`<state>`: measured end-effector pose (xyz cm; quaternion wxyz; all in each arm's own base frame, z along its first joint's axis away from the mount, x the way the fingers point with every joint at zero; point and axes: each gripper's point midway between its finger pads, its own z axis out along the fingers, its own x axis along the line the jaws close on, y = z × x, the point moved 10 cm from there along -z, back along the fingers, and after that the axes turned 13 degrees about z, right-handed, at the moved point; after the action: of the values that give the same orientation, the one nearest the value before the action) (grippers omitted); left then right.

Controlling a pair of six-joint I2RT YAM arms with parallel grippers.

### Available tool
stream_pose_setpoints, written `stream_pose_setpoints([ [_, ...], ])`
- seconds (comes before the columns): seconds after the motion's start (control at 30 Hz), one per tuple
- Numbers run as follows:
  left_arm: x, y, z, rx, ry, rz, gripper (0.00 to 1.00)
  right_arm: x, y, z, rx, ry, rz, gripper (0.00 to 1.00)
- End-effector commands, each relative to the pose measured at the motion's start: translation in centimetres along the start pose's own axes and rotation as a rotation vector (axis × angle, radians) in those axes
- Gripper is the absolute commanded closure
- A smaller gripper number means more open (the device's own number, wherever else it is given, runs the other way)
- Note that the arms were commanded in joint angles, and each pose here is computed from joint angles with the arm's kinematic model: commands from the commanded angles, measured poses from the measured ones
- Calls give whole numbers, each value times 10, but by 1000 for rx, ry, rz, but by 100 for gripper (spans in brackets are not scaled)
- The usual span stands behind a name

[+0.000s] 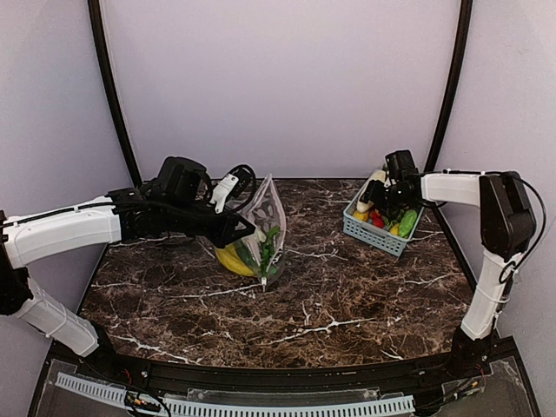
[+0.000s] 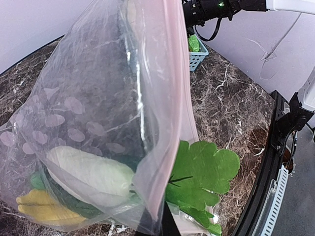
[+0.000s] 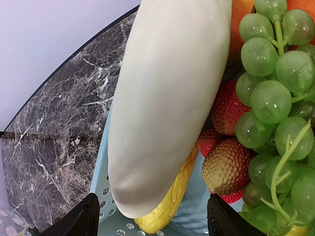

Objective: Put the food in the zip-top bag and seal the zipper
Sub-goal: Pick up the fake vegetable from the bin.

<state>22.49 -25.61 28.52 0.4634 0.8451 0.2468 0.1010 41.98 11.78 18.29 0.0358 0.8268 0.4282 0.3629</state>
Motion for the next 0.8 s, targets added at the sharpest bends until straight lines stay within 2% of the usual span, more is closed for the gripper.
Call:
stream_pose_setpoints([
  [0.0, -2, 6, -11, -35, -5, 6, 99, 8, 11, 10, -22, 48, 31, 27],
  [0.23, -2, 6, -11, -36, -7, 6, 99, 6, 15, 24, -21, 61, 63, 28],
  [0.6, -2, 6, -10, -33, -7, 7, 99, 2, 24, 40, -16, 86, 95, 35],
  [0.77, -2, 5, -10, -28, 1, 11, 99, 3, 28, 41, -15, 107, 98, 45],
])
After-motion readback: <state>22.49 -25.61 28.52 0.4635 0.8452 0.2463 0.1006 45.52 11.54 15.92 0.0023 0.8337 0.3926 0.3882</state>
